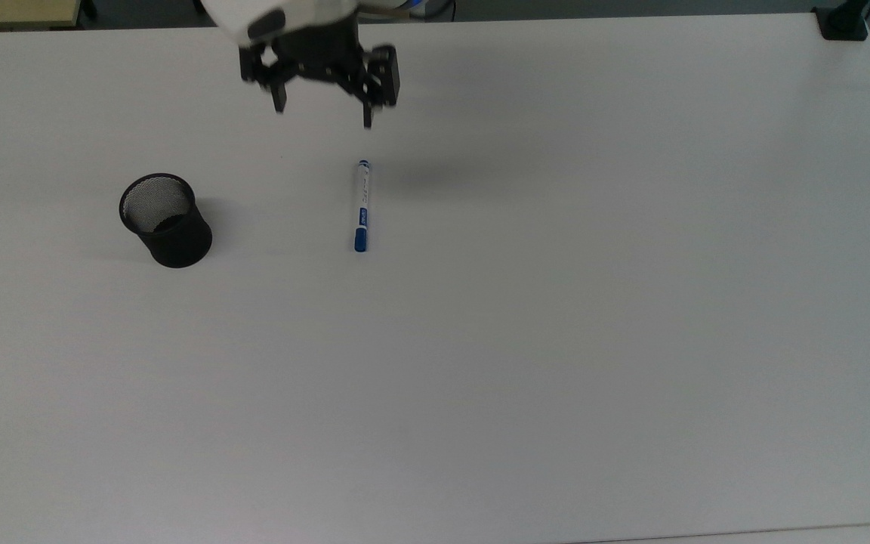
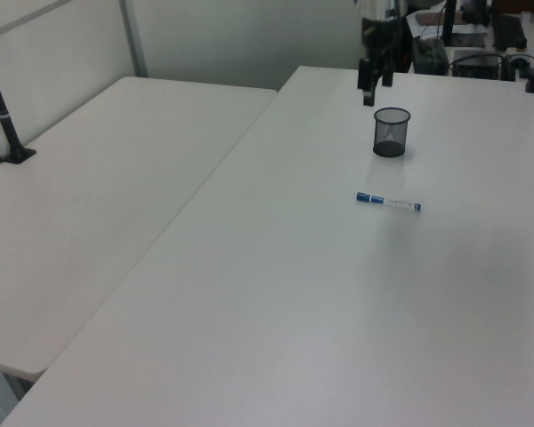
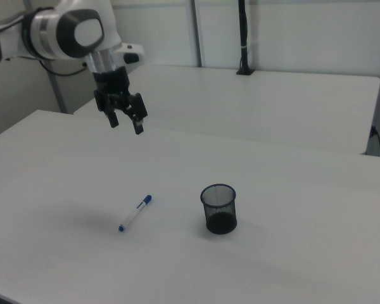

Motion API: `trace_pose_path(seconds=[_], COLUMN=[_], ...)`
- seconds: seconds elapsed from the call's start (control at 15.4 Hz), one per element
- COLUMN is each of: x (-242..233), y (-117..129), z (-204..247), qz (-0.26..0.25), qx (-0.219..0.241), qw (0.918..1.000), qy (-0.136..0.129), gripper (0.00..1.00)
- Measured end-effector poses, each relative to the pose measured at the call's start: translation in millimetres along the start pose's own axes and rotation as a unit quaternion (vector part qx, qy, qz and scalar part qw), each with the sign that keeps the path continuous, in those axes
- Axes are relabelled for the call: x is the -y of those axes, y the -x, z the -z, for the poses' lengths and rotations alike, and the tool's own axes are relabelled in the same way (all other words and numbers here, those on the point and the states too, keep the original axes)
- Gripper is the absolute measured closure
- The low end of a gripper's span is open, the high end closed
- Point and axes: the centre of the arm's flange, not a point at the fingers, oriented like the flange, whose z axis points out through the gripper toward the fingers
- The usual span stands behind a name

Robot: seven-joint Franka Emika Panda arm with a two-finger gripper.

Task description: Remove the marker

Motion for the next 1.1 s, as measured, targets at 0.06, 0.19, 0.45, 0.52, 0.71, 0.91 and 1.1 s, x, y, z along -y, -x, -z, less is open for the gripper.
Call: trace_pose_path(seconds=[0.06,0.19,0.45,0.52,0.71,0.91,1.1], x=[-5.1,-16.9,-34.4,-39.6,-47.8,-54.8,-58.0], y=[9.8,27.7,49.9,51.7,47.7,37.9,36.5], z=[15.5,44.5,68.7,67.3,62.9,60.5,61.4], qz=[-0.003,-0.011,-0.023,-0.027,0.003,0.029,0.028], qx=[0.001,-0.004,-0.013,-0.011,-0.02,-0.044,-0.049], qw=[1.0,0.9999,0.9996,0.9996,0.9998,0.9986,0.9984], qy=[0.0,-0.001,-0.003,-0.002,-0.002,-0.003,-0.003], gripper=[0.0,0.0,0.0,0.0,0.0,0.0,0.0])
